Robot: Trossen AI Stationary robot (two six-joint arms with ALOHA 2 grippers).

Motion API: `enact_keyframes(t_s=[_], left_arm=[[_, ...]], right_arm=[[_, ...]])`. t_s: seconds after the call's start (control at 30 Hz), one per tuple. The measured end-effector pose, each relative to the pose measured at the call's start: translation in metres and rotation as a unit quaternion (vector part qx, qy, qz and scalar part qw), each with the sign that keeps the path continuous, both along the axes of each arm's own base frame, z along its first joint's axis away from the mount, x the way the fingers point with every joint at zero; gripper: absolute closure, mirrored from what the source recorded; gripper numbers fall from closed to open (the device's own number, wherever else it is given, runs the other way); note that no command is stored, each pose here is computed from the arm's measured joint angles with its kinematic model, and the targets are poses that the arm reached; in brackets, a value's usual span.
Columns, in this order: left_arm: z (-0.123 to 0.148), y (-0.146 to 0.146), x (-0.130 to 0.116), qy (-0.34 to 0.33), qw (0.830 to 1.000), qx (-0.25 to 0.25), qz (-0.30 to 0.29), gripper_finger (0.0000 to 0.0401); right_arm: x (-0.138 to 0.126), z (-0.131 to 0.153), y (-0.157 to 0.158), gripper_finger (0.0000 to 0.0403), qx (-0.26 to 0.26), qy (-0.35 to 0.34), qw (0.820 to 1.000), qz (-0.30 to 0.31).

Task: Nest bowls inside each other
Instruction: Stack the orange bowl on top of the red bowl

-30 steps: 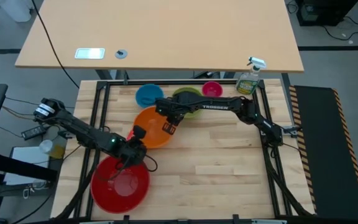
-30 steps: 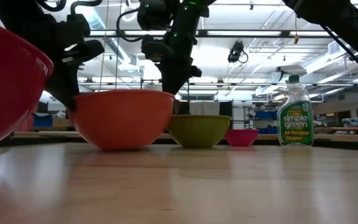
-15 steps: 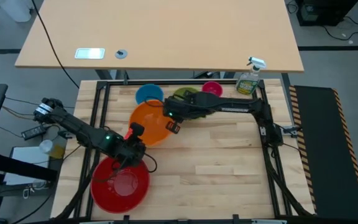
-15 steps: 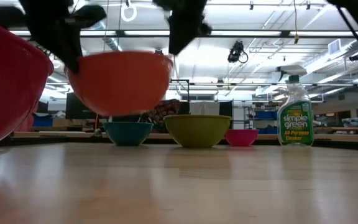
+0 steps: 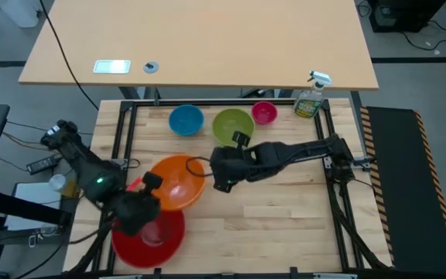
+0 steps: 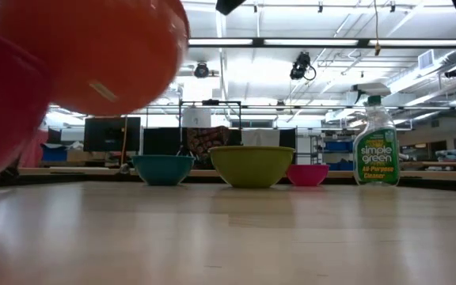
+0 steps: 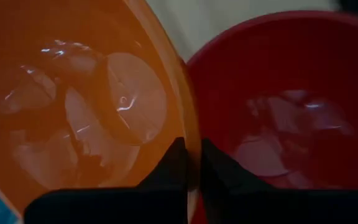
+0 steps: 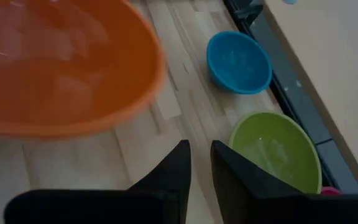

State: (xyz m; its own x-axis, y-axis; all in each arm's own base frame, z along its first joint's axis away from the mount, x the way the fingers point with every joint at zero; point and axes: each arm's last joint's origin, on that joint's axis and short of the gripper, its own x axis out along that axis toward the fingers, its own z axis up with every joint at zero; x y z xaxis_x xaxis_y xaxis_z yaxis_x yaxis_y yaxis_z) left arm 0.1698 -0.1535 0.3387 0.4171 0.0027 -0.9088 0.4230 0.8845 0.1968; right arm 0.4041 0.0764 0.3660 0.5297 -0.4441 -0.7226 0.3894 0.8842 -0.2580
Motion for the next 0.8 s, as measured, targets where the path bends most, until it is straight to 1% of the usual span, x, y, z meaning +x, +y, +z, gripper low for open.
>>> enact_keyframes(t_s=[0.07,0.13,0.2,0.3,0.37,0.5,0.6,0.67,0.7,0.73,0.8], left_arm=[[0.003,-0.009,-0.011,0.002,1.000,-0.010,-0.010,0.0383],[0.006,-0.017,-0.022,0.001,1.000,-0.009,-0.018,0.0383],[0.009,-0.023,-0.031,-0.020,0.999,0.004,-0.025,0.0383],[0.012,-0.030,-0.040,-0.072,0.996,0.036,-0.044,0.0383],[0.012,-0.033,-0.045,-0.084,0.994,0.045,-0.054,0.0383],[0.012,-0.040,-0.054,-0.069,0.994,0.022,-0.081,0.0383],[0.013,-0.045,-0.059,-0.076,0.993,0.009,-0.088,0.0383],[0.013,-0.047,-0.061,-0.084,0.992,0.010,-0.095,0.0384],[0.013,-0.047,-0.062,-0.088,0.991,0.018,-0.102,0.0384],[0.013,-0.047,-0.063,-0.090,0.990,0.023,-0.103,0.0384],[0.013,-0.046,-0.062,-0.091,0.990,0.028,-0.100,0.0384]], right_arm=[[0.000,-0.006,0.005,0.0330,-0.001,0.005,1.000,-0.002],[0.000,-0.015,0.007,0.0330,-0.002,0.014,1.000,-0.009],[0.001,-0.023,0.008,0.0330,-0.001,0.019,1.000,-0.017],[0.003,-0.033,0.006,0.0330,0.003,0.020,0.999,-0.028],[0.005,-0.038,0.006,0.0330,0.005,0.022,0.999,-0.032],[0.006,-0.044,0.011,0.0330,0.015,0.019,0.999,-0.024],[0.008,-0.048,0.017,0.0330,0.025,0.012,1.000,-0.012],[0.011,-0.049,0.022,0.0330,0.037,0.009,0.999,0.018],[0.012,-0.049,0.026,0.0330,0.035,0.009,0.998,0.049],[0.015,-0.047,0.030,0.0329,0.027,0.006,0.996,0.089],[0.019,-0.042,0.042,0.0326,-0.010,0.001,0.984,0.180]])
